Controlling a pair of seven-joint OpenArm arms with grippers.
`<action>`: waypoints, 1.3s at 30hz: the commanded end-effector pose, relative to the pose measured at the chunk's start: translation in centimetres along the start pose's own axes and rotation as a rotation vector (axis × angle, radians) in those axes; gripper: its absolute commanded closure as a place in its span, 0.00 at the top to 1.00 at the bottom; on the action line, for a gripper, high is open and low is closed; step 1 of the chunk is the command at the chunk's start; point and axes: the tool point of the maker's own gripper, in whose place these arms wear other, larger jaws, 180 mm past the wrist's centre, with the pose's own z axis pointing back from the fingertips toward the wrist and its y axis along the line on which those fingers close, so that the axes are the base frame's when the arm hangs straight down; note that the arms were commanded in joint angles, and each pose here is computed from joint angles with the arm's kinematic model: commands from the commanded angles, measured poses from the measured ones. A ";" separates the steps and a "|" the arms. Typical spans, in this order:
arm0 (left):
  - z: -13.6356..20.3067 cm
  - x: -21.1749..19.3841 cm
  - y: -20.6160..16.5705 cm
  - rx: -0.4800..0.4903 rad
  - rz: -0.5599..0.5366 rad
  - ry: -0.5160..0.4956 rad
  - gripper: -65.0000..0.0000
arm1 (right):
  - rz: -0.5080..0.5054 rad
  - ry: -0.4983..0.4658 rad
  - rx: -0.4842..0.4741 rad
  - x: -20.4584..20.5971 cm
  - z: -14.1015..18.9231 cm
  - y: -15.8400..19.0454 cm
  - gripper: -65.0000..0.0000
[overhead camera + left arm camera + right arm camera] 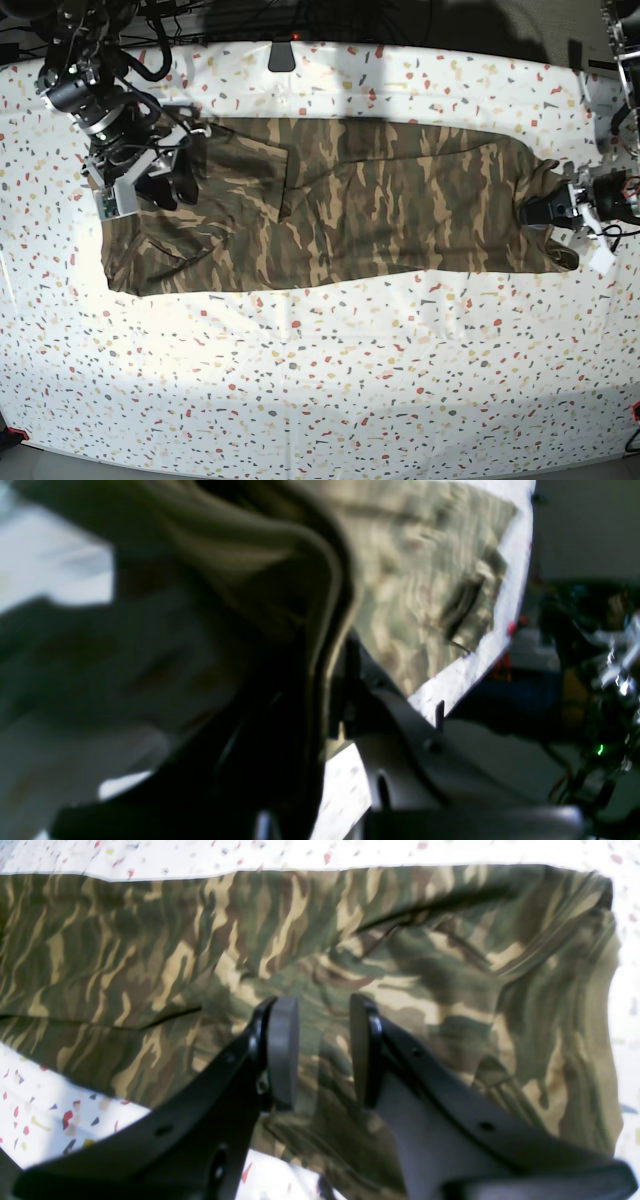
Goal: Fold the T-shirt properly
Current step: 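Fold the grasped strip end with the left gripper toward the right gripper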
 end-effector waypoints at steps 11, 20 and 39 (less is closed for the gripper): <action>-6.1 -1.6 -10.6 -0.276 -0.134 -0.088 0.00 | 0.033 -0.075 -0.001 3.0 -0.4 -0.4 0.28; -10.5 -3.4 -10.7 -0.195 -0.129 -0.065 0.00 | 0.033 -0.064 -0.002 2.8 -0.4 -0.4 0.28; -14.8 -4.7 -16.7 -0.369 -0.060 -0.083 0.00 | 0.033 -0.065 -0.002 2.8 -0.4 -0.4 0.28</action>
